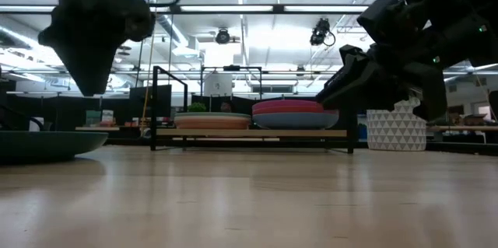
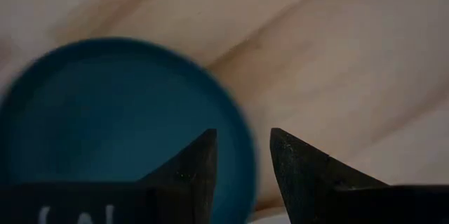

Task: Place and stack plates onto a shelf
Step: Stack the dark green plate on top of the pink plate on the shelf

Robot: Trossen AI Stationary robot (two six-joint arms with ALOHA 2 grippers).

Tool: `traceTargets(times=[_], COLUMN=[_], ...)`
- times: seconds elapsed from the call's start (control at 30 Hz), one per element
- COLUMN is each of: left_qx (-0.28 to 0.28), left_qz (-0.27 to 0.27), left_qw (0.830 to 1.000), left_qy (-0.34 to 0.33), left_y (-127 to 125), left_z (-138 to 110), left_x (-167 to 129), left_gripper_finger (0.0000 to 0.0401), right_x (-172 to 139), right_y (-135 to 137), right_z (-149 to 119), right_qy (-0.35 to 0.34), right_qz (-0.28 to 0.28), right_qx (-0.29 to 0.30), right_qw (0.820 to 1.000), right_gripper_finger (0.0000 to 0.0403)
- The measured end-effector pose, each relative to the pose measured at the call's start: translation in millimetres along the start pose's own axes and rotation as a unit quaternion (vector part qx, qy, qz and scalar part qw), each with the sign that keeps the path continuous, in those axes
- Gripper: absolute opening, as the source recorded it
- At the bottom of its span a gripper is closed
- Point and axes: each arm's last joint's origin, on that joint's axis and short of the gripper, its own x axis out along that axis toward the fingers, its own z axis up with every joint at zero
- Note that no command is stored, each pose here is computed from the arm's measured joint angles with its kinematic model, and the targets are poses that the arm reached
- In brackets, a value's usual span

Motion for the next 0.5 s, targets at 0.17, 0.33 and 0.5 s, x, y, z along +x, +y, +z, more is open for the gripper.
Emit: traceTargets(times=[0.17, 0.33, 0.5], left_qx=[-0.014, -0.024, -0.027], left_qz=[0.043, 0.072, 0.097], left_qw=[0.999, 0.995, 0.990], left_qy=[0.023, 0.067, 0.094], left_y=[-20.0, -27.9, -29.8], left_z=[9.6, 14.1, 15.1], left_x=[11.3, 33.3, 51.0], left_gripper_finger=[0.0141, 0.0141, 0.0141], right_x=[0.0, 0.0, 0.0], right_y=[0.2, 0.4, 1.0], right_z=[0.7, 0.2, 0.4], right_qy=[-0.006, -0.003, -0.006], right_qz=[0.006, 0.007, 0.017], right_qx=[0.001, 0.001, 0.001], right_qw=[1.000, 1.000, 1.000], right_gripper_finger=[0.0107, 0.0107, 0.0107])
